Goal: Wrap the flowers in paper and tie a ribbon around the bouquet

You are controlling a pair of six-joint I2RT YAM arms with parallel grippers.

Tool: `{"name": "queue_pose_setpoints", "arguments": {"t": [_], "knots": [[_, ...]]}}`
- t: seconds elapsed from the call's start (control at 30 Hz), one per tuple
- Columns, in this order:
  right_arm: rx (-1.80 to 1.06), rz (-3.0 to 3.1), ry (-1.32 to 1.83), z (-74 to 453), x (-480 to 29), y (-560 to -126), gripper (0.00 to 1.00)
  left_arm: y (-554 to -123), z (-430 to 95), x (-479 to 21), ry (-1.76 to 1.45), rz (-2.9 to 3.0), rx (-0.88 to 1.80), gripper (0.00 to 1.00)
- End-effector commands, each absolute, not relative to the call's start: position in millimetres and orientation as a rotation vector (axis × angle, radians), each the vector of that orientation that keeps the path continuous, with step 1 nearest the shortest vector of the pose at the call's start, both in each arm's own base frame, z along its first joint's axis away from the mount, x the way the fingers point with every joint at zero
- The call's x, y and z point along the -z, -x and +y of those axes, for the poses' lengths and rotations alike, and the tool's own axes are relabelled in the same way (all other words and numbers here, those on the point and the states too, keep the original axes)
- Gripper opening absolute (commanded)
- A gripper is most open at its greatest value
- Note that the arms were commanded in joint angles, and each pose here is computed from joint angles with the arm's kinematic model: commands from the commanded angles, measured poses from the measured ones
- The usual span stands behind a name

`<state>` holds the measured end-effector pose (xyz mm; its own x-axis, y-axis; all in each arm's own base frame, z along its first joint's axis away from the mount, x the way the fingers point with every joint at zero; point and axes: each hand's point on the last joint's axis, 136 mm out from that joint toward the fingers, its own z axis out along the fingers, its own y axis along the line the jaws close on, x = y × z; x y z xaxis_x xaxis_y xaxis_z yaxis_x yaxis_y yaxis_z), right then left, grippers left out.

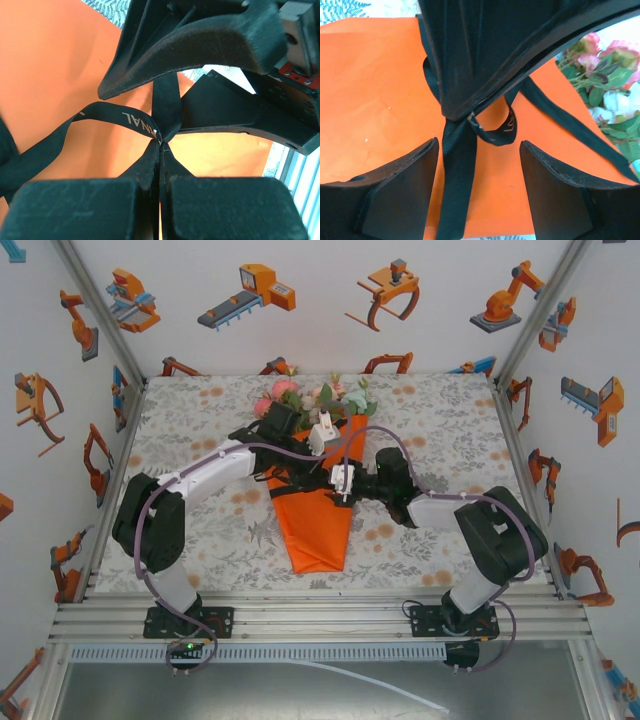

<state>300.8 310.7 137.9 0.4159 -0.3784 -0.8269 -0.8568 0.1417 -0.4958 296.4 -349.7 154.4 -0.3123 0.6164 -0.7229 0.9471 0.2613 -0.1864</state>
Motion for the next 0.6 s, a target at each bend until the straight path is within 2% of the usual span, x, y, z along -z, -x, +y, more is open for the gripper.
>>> {"name": "queue_pose_setpoints", "arguments": {"t": [0.0, 0.1, 0.17, 0.2, 0.3, 0.43, 0.5, 0.57], "knots": [[-0.487, 1.055, 1.456, 317.1, -154.8, -299.7, 0.60, -289.4, -345.6, -168.6, -1.442, 1.972, 0.850, 0.00], [-0.538, 1.025, 1.468, 322.4, -157.5, -295.7, 0.52, -289.5, -345.5, -170.2, -1.442, 1.964, 0.848, 0.00], [-0.575, 1.024, 1.478, 325.4, -153.7, -293.9, 0.39, -289.4, -346.0, -171.7, -1.444, 1.954, 0.846, 0.00], [-0.592, 1.025, 1.484, 326.9, -150.7, -292.8, 0.28, -289.6, -345.6, -172.8, -1.444, 1.952, 0.843, 0.00], [-0.620, 1.036, 1.488, 328.1, -146.1, -291.0, 0.20, -290.4, -343.9, -173.8, -1.449, 1.942, 0.825, 0.00], [-0.677, 1.067, 1.460, 327.0, -152.9, -284.8, 0.02, -300.8, -340.4, -172.1, -1.435, 1.919, 0.737, 0.01], [-0.739, 1.090, 1.436, 326.8, -159.6, -279.4, 0.00, -307.5, -340.5, -172.7, -1.410, 1.888, 0.699, 0.09], [-0.816, 1.126, 1.410, 327.5, -164.4, -274.4, 0.00, -311.5, -342.8, -175.3, -1.379, 1.846, 0.679, 0.29]]}}
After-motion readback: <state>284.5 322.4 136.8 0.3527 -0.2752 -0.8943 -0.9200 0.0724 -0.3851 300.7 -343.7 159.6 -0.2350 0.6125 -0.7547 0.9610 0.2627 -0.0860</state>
